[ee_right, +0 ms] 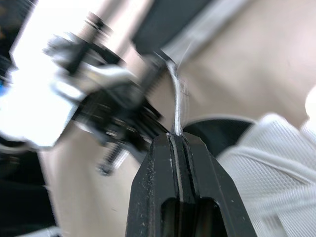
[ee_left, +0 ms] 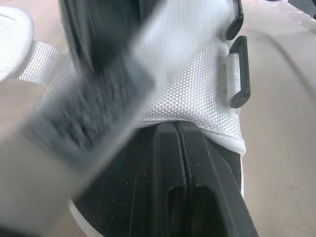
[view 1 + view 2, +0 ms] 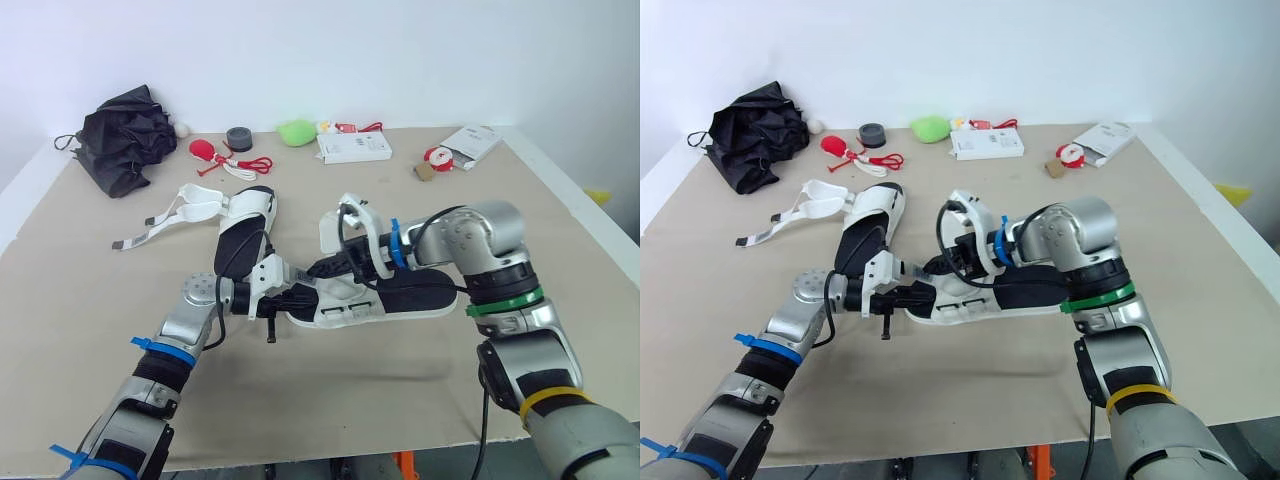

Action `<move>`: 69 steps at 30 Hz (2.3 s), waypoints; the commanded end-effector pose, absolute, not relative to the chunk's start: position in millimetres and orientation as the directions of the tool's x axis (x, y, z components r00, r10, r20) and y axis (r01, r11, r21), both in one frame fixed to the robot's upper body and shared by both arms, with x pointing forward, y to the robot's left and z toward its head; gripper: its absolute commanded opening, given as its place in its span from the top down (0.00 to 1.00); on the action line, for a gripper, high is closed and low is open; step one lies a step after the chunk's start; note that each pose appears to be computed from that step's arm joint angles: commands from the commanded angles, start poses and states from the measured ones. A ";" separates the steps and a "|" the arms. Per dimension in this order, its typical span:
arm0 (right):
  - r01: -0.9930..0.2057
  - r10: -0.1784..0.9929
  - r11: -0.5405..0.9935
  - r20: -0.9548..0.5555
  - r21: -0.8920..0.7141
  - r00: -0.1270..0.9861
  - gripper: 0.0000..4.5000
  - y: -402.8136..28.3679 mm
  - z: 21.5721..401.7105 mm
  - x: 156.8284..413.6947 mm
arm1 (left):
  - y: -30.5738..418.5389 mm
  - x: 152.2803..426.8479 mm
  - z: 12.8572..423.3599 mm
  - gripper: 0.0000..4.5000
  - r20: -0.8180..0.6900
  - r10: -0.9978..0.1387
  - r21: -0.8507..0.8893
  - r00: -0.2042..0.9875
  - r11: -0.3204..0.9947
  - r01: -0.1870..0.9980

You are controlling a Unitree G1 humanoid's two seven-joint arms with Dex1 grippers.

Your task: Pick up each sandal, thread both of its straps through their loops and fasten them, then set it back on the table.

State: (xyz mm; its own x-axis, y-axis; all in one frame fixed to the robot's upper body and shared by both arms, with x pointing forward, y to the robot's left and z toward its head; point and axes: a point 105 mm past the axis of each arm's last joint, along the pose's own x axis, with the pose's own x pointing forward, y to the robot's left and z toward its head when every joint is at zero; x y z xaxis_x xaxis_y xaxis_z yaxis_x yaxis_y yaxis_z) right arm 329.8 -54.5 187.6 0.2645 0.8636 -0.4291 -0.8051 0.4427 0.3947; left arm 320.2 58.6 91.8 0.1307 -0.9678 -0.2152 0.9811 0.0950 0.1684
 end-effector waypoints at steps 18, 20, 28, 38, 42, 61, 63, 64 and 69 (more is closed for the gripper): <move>-0.528 0.932 0.213 0.008 -0.822 0.363 0.99 -74.7 209.5 254.0 | 66.3 311.4 53.3 1.00 -0.355 -0.933 0.039 0.053 0.042 0.998; -0.440 0.949 0.107 -0.041 -0.891 0.314 0.99 -77.7 199.8 247.9 | 66.6 312.4 53.7 1.00 -0.356 -0.933 0.041 0.052 0.040 0.998; -0.203 0.974 -0.091 -0.129 -0.975 0.184 0.99 -87.7 180.2 237.9 | 66.3 312.6 53.0 1.00 -0.356 -0.933 0.039 0.051 0.039 0.998; -0.197 0.936 -0.298 -0.327 -0.934 0.130 0.84 -106.5 152.1 228.6 | 66.9 313.1 53.1 1.00 -0.353 -0.934 0.040 0.057 0.046 0.998; -0.257 0.906 -0.341 -0.389 -0.904 0.168 0.46 -116.2 146.3 233.5 | 65.3 312.4 52.2 1.00 -0.353 -0.934 0.039 0.052 0.041 0.998; -0.977 0.845 0.158 -0.531 0.145 0.058 0.01 -137.9 165.8 183.0 | 59.2 308.6 49.9 1.00 -0.352 -0.936 0.025 0.018 0.010 1.000; -0.947 0.825 0.223 -0.562 0.229 0.058 0.01 -142.1 151.7 182.1 | 59.0 307.4 49.9 1.00 -0.350 -0.936 0.025 0.017 0.009 1.000; -0.939 0.819 0.240 -0.571 0.247 0.059 0.01 -143.0 148.8 181.8 | 59.0 306.9 50.0 1.00 -0.350 -0.937 0.025 0.017 0.009 1.000; -0.810 0.783 0.431 -0.610 0.398 0.116 0.01 -150.1 112.8 197.7 | 61.0 304.4 50.6 1.00 -0.348 -0.937 0.020 0.017 0.011 1.000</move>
